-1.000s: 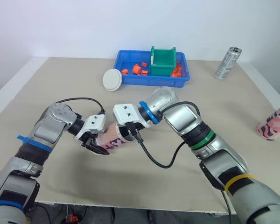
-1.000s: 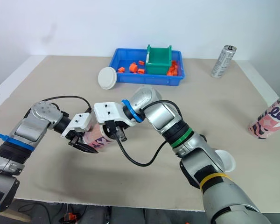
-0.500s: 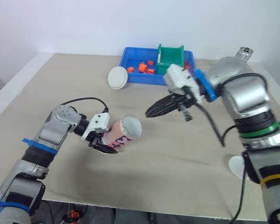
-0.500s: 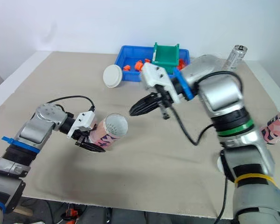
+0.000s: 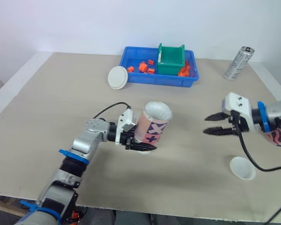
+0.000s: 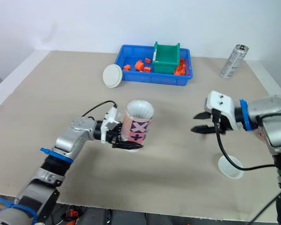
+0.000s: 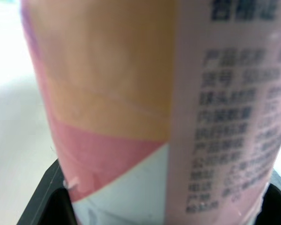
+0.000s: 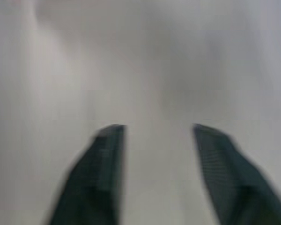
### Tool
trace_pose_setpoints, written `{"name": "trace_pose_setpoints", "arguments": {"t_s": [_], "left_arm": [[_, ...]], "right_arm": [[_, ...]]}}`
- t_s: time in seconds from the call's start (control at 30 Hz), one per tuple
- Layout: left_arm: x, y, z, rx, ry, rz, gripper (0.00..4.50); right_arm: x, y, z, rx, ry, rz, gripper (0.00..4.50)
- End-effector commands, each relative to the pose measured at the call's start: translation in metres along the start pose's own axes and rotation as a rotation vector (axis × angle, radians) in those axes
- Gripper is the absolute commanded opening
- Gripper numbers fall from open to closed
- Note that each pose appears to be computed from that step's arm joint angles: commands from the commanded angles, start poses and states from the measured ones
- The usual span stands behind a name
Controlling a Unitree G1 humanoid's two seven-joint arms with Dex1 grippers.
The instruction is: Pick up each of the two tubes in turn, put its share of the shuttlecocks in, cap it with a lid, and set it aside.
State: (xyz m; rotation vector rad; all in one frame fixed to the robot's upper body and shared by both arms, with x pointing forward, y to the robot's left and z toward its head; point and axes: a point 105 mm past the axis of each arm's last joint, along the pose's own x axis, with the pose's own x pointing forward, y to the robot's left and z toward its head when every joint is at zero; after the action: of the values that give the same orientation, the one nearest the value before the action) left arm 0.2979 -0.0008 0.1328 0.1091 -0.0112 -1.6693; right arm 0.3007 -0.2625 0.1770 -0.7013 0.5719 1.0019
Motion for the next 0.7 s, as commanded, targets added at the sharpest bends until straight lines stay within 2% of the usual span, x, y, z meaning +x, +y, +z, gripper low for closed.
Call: {"name": "trace_pose_setpoints", "arguments": {"t_s": [0.03, 0.17, 0.33, 0.7], "left_arm": [[0.025, -0.001, -0.017, 0.058, 0.023, 0.003, 3.07], [0.038, 0.002, -0.031, 0.117, 0.045, 0.024, 3.07], [0.035, -0.001, -0.048, 0.143, 0.074, 0.035, 3.07], [0.031, -0.004, -0.054, 0.124, 0.045, 0.071, 3.07]], "right_arm": [[-0.032, -0.013, -0.007, -0.017, 0.05, -0.087, 3.14], [-0.053, -0.023, -0.03, 0.049, 0.11, -0.137, 3.14], [-0.066, -0.022, -0.056, 0.094, 0.193, -0.14, 3.14], [-0.053, -0.004, -0.079, 0.156, 0.253, -0.036, 3.14]]}}
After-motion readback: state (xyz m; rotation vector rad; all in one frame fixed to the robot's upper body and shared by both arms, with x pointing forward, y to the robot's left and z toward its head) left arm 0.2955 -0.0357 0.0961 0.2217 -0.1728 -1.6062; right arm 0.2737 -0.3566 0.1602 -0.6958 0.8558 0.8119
